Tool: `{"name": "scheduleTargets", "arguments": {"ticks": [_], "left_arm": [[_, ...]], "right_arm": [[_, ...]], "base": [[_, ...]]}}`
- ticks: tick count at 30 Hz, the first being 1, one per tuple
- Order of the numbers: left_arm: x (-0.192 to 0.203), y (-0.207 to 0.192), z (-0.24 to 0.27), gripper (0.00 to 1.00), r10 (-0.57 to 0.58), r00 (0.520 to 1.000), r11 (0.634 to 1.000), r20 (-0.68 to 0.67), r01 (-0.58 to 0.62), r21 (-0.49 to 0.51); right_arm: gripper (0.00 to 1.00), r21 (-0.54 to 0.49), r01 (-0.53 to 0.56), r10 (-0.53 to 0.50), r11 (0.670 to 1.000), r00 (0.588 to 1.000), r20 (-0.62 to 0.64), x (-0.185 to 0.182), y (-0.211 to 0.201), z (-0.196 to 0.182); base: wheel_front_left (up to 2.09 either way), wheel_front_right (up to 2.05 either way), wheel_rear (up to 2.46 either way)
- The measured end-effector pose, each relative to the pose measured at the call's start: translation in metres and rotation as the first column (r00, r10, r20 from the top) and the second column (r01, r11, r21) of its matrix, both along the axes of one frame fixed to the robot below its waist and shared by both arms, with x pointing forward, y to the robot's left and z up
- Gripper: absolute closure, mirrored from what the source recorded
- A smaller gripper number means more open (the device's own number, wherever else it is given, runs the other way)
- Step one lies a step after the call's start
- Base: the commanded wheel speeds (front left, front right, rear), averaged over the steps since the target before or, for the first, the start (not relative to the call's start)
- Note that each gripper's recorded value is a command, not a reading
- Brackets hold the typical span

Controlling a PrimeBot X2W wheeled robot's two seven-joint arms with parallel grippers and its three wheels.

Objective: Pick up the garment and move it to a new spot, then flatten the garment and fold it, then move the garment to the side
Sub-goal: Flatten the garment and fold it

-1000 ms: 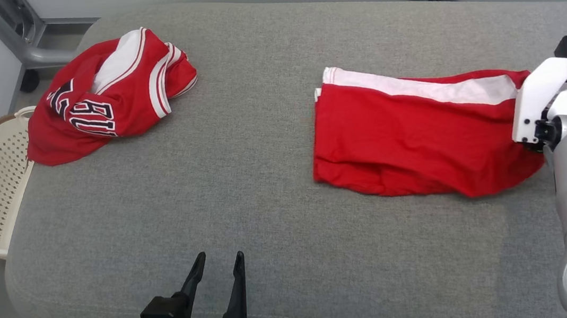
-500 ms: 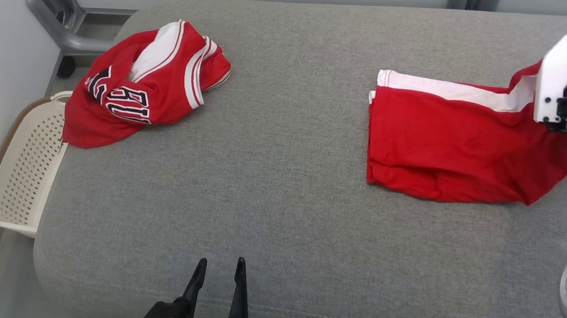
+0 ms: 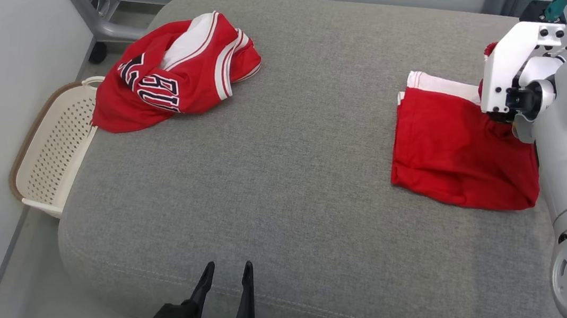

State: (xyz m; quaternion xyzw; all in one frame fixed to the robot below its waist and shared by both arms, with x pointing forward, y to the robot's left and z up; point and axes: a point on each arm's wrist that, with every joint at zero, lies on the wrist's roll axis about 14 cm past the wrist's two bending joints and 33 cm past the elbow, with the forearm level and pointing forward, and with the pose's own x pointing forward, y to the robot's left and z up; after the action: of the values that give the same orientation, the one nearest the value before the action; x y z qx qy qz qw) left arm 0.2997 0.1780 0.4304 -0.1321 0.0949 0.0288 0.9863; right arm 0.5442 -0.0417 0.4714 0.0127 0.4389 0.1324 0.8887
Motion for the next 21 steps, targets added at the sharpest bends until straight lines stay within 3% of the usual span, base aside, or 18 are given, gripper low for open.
{"name": "scheduleTargets", "arguments": {"ticks": [21], "left_arm": [[-0.022,0.008,-0.01,0.0,0.069,0.997,0.998,-0.045,-0.069,-0.014]], "right_arm": [[1.0,-0.028,-0.111,0.112,0.993,0.994,0.006,0.005,0.054,-0.031]], "base": [[0.0,0.0,0.0]]}}
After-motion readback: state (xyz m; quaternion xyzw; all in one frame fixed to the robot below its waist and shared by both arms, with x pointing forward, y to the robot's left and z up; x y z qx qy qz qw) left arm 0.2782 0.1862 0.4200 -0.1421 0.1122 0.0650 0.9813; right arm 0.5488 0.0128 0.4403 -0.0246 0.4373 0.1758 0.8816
